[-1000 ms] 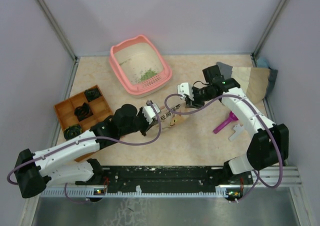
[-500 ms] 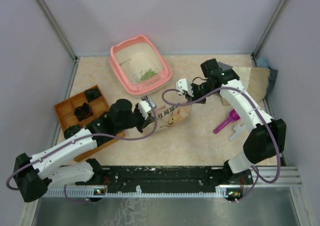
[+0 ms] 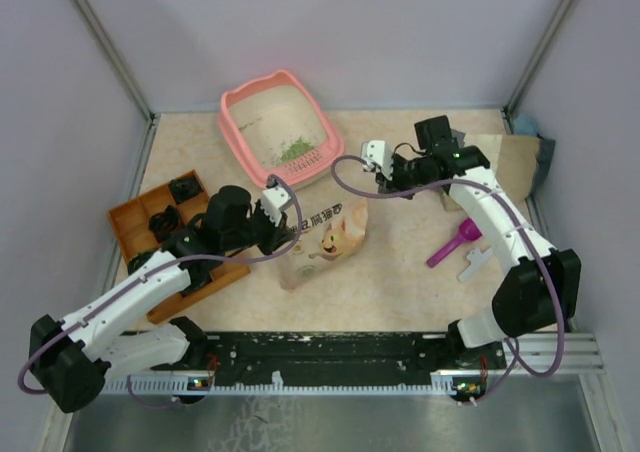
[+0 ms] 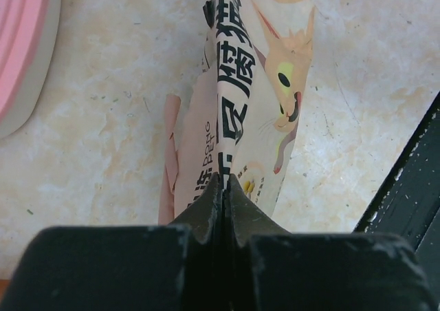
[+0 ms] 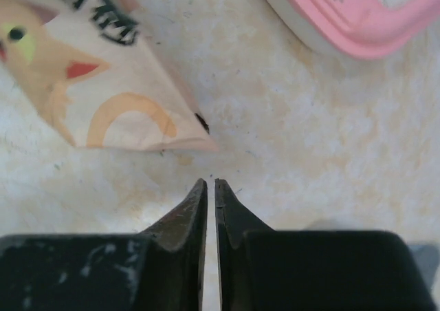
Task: Fill the litter box with clean litter
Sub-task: Close the cat litter bag at the center of the board.
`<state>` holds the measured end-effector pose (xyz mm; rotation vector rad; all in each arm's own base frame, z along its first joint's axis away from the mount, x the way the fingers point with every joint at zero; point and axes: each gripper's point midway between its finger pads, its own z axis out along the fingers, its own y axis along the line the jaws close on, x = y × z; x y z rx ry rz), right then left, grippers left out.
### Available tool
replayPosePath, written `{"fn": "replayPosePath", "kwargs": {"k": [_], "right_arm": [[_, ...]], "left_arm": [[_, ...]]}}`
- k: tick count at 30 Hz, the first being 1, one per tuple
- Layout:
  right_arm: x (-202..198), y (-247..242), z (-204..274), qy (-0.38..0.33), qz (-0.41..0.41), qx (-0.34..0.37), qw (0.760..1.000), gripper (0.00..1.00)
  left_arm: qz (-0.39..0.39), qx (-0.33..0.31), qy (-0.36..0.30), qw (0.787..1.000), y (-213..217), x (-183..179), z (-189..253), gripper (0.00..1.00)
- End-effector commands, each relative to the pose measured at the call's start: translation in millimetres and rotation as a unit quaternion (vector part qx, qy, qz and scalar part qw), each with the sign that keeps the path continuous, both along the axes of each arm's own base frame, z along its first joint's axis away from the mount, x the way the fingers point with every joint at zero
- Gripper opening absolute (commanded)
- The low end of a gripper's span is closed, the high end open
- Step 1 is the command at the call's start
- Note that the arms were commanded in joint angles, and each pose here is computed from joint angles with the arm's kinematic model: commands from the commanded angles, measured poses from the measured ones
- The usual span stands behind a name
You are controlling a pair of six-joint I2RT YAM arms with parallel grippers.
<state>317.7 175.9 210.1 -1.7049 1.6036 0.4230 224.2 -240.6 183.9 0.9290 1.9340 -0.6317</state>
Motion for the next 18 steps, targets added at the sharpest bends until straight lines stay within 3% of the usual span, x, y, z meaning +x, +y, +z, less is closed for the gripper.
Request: {"fn": "replayPosePath", "kwargs": {"k": [1, 4, 7, 11, 14, 18], "right_arm": [[43, 7, 77, -0.037, -0.229, 0.184, 0.955, 0.11], [45, -10, 89, 0.027, -0.399, 0.303, 0.865, 0.10], [34, -28, 77, 0.081, -0.499, 0.371, 0.779, 0.10], [16, -65, 63, 0.098, -0.611, 0.355, 0.700, 0.16], [-2, -79, 48, 0.116, -0.652, 0.333, 0.671, 0.17], [-22, -114, 14, 0.124, -0.754, 0.296, 0.574, 0.22]], "left_arm": [[-0.021, -0.077, -0.048, 0.996, -18, 8, 41, 0.00], [-0.033, -0.090, -0.048, 0.994, -21, 4, 43, 0.00], [-0.047, -0.104, -0.052, 0.992, -25, 0, 50, 0.00], [-0.049, -0.102, -0.059, 0.992, -22, -2, 53, 0.00], [-0.047, -0.098, -0.061, 0.992, -19, -4, 51, 0.00], [-0.050, -0.095, -0.058, 0.993, -19, -5, 46, 0.00]]}}
